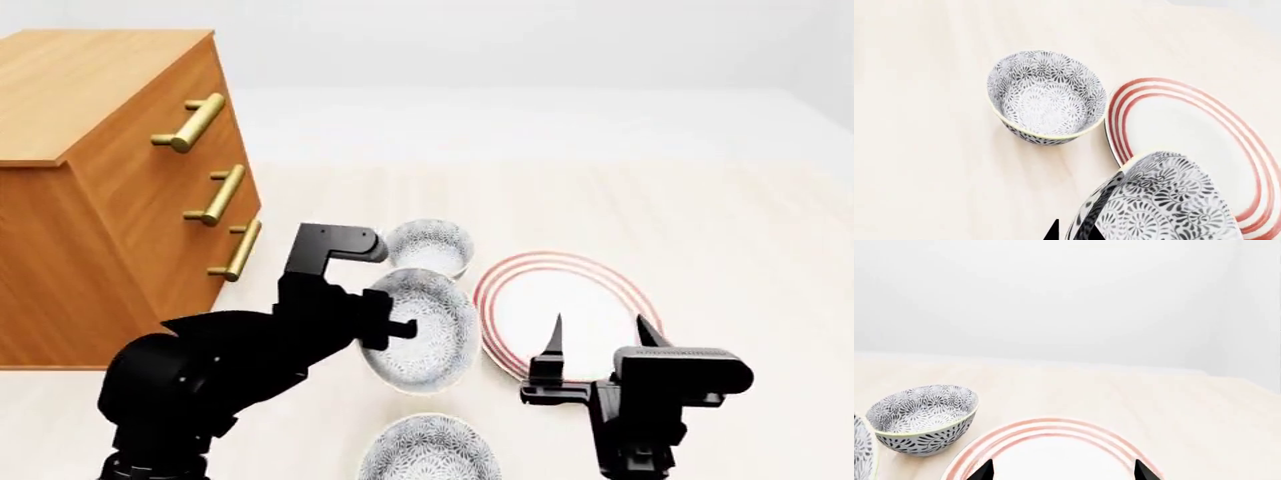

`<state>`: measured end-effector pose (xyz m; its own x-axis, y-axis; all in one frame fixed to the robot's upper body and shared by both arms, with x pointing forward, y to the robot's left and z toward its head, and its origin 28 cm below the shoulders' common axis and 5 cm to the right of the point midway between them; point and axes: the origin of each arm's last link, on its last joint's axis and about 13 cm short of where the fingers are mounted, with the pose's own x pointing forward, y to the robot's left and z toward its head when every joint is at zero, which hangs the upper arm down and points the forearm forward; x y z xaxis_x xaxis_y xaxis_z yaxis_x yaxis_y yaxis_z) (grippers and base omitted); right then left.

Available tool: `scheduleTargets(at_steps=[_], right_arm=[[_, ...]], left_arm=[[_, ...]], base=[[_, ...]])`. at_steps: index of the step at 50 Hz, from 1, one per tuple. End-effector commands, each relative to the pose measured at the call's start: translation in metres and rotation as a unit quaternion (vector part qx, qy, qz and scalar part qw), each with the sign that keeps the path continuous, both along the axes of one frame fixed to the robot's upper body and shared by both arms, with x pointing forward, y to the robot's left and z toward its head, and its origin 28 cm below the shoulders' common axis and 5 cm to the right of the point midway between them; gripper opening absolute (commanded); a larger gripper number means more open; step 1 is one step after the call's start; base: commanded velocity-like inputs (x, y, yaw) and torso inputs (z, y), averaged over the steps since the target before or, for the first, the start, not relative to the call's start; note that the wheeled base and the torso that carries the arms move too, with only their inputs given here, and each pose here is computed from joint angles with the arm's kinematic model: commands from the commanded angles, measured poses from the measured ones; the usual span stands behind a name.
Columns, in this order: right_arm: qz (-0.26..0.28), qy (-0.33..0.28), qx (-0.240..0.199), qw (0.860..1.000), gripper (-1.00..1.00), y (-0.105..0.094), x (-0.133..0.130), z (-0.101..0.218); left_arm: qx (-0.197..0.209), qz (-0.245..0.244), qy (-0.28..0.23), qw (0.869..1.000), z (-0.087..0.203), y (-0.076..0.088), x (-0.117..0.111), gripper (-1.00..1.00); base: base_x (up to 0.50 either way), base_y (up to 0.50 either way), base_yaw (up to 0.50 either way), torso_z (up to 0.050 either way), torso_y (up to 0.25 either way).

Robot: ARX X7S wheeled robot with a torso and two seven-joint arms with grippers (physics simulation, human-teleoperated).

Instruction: Stack the bowl in the middle on the bowl at the back.

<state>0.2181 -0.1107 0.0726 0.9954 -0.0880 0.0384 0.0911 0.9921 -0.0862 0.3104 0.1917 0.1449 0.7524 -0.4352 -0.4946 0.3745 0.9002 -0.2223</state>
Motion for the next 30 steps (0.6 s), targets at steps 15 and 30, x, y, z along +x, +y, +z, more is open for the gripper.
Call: scheduleTargets(at_steps=[15,30], right_arm=[[-0.005,-0.001,0.001,1.0,1.0,-0.013,-0.003,0.006],[-0.013,0.001,0.005,1.0,1.0,-0.016,-0.003,0.005]], left_arm=[[-0.056,-0.022,-0.006,0.998,0.035,0.003,-0.053,-1.0],[-0.081,-0.023,0.007,0.996,0.055,0.008,-0.095,-1.0]], base=[[0.0,0.0,0.0,0.0,0.0],[0.0,0.0,0.0,0.0,0.0]])
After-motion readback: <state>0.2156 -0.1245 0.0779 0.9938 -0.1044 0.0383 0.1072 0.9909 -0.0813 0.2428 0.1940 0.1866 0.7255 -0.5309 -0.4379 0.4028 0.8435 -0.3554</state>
